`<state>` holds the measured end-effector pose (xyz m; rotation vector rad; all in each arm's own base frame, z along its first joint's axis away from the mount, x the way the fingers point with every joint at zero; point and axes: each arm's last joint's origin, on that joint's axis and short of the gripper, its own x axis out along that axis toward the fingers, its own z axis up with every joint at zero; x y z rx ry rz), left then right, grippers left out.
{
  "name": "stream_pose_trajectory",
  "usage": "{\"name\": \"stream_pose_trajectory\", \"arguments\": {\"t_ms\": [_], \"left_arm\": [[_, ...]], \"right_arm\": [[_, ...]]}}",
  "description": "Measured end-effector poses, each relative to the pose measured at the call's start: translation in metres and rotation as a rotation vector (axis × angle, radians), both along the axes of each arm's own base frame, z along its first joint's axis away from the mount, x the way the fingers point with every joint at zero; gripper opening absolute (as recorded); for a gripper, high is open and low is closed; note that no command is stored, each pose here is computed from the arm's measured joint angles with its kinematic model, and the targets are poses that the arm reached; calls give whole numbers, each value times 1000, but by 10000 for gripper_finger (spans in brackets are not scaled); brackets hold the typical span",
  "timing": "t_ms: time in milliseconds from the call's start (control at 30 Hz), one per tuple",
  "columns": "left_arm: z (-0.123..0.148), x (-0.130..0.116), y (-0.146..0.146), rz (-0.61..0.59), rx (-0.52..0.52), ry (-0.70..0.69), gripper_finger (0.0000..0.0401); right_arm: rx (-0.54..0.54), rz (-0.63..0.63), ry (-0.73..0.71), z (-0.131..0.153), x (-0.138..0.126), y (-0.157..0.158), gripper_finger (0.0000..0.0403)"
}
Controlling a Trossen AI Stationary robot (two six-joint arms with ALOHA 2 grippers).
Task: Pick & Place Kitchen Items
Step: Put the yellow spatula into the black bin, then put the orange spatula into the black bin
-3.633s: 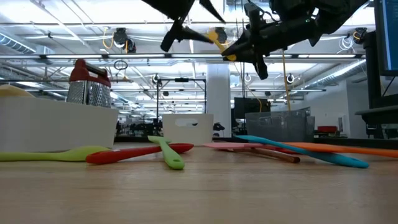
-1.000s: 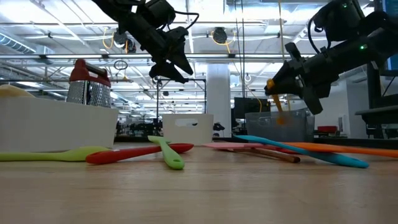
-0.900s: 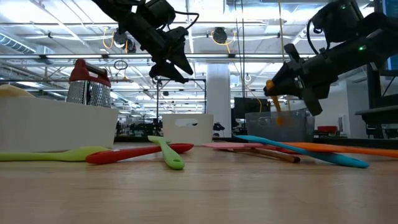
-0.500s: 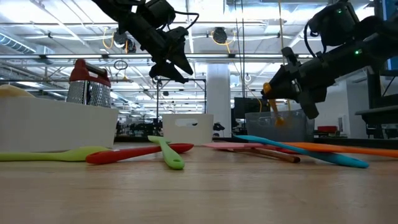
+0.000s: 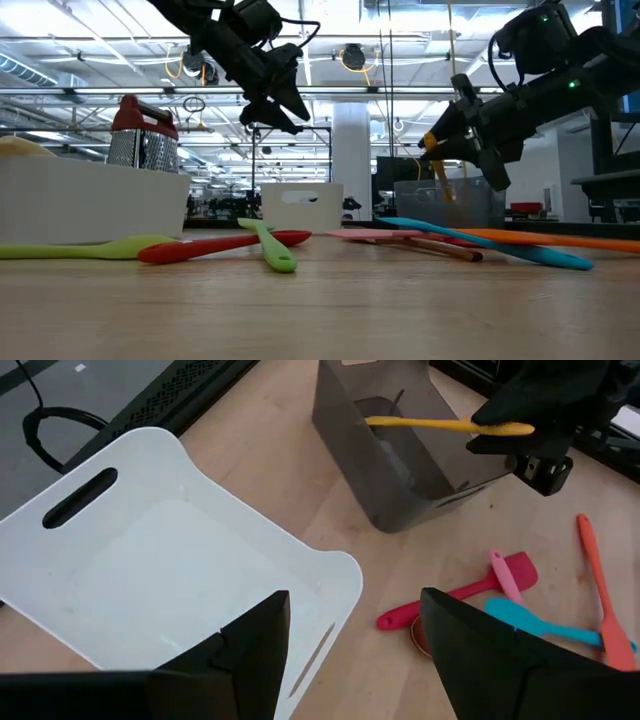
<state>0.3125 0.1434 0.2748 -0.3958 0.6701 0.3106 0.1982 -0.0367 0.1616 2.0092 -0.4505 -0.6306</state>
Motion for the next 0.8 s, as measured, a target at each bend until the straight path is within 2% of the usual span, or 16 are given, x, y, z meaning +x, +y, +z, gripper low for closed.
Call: {"name": "stream_pose_trajectory", "arguments": {"t_ms": [133,433,700,800], "left_arm": [[0,0,0,0,0,0,230],[0,0,0,2,-3,-1,230],[0,0,0,8,-12,-3,230],[0,1,-2,-21,-33,-13,230]], "right_arm": [[-37,58,-49,7,2,1,131],[-144,73,-166,23,4,1,183],[-367,63,-333,49,2,1,187],[-490,115,-348,57,0,3,175]]}}
